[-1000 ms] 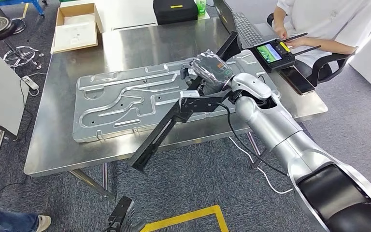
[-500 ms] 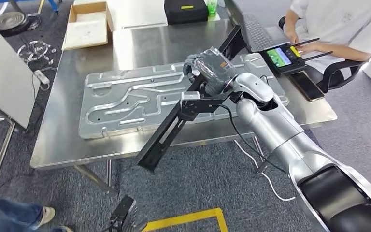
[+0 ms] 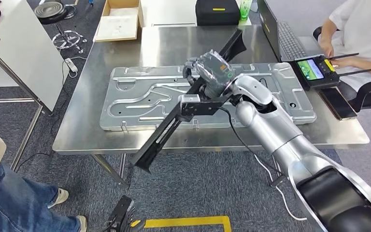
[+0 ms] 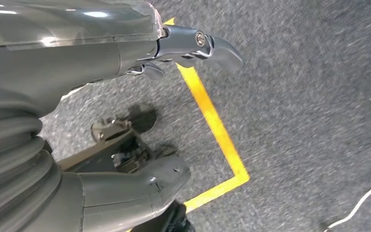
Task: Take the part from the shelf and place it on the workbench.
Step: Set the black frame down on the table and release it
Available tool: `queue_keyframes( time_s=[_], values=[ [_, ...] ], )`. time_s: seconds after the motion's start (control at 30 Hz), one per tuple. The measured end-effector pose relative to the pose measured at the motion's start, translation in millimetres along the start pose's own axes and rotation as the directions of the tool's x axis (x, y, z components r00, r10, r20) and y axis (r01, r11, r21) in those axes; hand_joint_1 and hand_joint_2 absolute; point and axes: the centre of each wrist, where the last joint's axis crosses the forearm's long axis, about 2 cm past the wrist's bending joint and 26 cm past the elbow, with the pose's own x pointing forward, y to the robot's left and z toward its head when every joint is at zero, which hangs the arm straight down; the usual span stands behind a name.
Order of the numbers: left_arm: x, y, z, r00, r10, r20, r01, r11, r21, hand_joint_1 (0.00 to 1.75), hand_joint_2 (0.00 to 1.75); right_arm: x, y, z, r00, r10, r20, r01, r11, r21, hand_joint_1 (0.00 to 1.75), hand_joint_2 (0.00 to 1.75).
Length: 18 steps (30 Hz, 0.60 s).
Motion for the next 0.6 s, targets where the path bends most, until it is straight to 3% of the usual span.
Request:
queue_keyframes(
  time_s=[0.3, 0.6],
  values=[
    [-1.4, 0.5, 0.8, 1.000, 0.000, -0.003, 0.000, 1.000, 0.003, 0.00, 1.75, 1.0, 1.1, 0.1, 1.000, -0.002, -0.003, 0.002, 1.000, -0.020, 1.75, 1.75],
    [0.3, 2.3, -0.1, 1.000, 0.004, 0.001, -0.004, 1.000, -0.010, 0.00, 1.75, -3.7, -5.4, 2.3, 0.998, 0.032, -0.055, -0.039, 0.991, -0.131, 1.75, 1.75]
  ],
)
